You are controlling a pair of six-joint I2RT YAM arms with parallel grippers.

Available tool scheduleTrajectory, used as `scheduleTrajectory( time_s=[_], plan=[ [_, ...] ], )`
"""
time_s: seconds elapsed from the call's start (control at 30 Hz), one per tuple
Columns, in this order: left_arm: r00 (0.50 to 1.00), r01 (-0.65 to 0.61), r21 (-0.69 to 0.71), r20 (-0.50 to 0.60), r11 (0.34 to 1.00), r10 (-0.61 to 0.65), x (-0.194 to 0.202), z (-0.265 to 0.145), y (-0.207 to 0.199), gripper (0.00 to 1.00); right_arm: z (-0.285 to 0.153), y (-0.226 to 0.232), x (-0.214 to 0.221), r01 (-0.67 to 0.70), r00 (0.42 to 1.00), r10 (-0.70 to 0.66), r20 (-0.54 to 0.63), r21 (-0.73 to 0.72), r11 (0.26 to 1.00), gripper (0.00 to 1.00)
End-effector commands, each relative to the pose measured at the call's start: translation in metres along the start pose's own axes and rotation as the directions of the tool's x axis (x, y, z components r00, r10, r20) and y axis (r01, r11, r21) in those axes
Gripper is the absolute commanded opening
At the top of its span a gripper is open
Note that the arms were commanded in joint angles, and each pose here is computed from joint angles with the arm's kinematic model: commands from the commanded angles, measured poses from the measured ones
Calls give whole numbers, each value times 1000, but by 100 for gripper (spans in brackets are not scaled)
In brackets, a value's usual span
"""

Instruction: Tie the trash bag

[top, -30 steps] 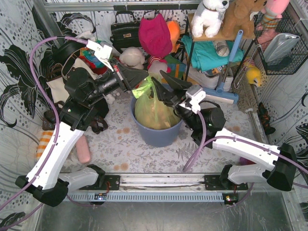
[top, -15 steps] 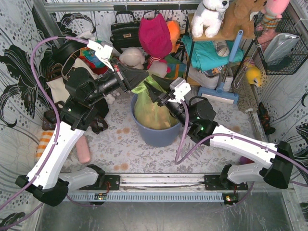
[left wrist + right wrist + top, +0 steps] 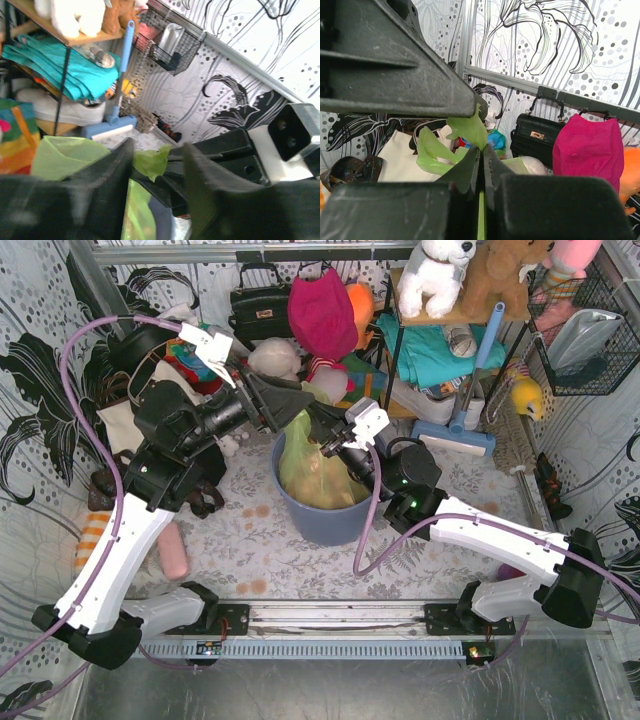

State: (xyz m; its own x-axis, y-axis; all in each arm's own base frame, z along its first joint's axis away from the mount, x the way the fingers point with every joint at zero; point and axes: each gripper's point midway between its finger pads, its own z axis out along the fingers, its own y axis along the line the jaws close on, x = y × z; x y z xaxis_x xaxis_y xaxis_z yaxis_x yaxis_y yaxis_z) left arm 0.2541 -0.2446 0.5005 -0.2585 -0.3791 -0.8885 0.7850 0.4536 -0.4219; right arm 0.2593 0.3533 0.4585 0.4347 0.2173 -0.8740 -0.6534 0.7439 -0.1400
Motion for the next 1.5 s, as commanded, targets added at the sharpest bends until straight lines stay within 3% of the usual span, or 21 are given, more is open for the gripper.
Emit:
scheduleTrajectory(
  time_s=[0.0,0.17,0.5,0.8,1.13,1.23,1.33,1.4,1.47],
  plan=[
    [997,-36,-19,74,999,37,-19,-6,-5,62,4,-10,-30,-7,996,5,89,29,1000,0],
    [998,-31,-62,59,998,34,-11,-8,6,68,3,-10,-33,-11,995,8,98,31,999,0],
    [999,-39,30,-23,999,39,17,-4,1,68,3,-11,-35,-23,994,19,109,32,999,0],
    [997,-75,23,-9,997,75,9,14,11,60,0,-8,-35,-40,993,38,108,16,999,0],
    [996,-89,45,-6,995,89,5,21,10,21,-2,-9,-34,-59,993,56,107,21,998,0],
    [996,-91,35,-2,995,91,4,21,11,3,-3,-9,-33,-59,993,57,104,20,998,0],
    [995,-101,21,12,995,100,1,22,13,0,-8,-8,-38,-40,994,39,104,1,999,1],
    [994,-107,14,19,994,106,-1,23,15,0,-16,-2,-45,-13,994,19,107,-56,998,31],
    [994,-107,-5,25,994,107,-2,24,19,0,-27,10,-52,37,994,-20,112,-154,987,45]
  ],
)
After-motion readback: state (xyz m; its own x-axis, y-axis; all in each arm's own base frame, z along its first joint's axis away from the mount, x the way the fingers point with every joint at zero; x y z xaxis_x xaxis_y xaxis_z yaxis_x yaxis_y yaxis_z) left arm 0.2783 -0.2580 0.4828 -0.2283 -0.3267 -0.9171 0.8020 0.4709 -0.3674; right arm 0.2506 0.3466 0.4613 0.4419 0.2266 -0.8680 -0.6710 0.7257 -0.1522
